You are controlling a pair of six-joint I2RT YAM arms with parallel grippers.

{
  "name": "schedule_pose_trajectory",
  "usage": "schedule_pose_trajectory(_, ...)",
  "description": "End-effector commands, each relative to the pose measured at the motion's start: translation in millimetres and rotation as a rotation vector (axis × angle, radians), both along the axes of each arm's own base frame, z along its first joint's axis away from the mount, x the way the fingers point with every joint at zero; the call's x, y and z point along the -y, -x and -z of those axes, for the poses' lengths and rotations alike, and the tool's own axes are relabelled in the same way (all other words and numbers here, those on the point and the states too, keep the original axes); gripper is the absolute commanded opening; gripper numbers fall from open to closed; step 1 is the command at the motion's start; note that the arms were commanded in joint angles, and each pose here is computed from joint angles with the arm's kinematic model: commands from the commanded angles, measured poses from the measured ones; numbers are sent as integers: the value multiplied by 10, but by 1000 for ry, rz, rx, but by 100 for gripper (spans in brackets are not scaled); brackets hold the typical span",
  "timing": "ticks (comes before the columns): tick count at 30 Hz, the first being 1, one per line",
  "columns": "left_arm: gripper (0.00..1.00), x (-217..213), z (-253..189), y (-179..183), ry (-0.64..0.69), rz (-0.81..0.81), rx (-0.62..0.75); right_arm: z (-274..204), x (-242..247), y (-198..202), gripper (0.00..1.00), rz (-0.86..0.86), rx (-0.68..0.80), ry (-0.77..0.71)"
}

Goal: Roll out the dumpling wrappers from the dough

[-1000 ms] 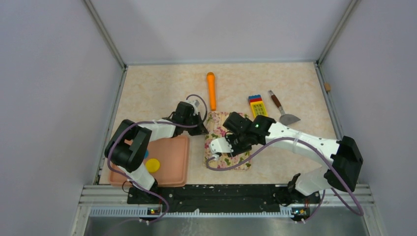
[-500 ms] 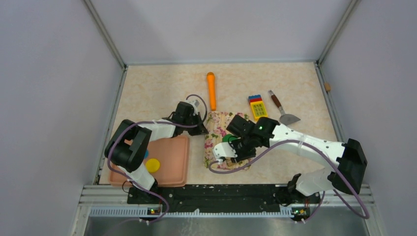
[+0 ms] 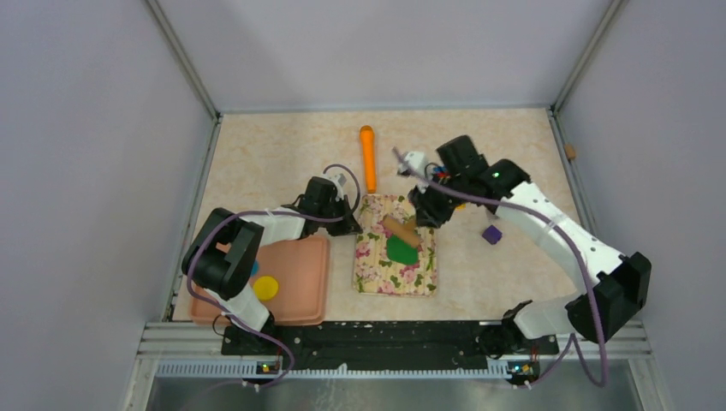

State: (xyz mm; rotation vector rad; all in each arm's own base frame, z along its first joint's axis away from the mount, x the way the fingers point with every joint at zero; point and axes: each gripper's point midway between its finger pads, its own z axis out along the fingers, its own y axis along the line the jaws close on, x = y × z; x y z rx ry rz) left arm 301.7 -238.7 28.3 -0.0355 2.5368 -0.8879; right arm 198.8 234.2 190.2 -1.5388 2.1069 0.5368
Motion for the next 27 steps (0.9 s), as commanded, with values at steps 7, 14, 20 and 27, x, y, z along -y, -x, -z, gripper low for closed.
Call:
schedule_pose_trajectory(7,0,-87,-60,-19,-20,-9,40,-40,-82,-444,0,509,-386,-353)
schedule_pose_trajectory(14,0,-87,-50,-21,-17,-16,38,221,18,-670,0,665,-470,-343)
schedule_pose_trajectory(20,0,-64,-55,-38,-3,-29,25,503,112,-806,0,770,-496,-278)
schedule_pose_trajectory(27,0,-48,-60,-55,8,-46,13,1122,375,-805,0,934,-521,-71)
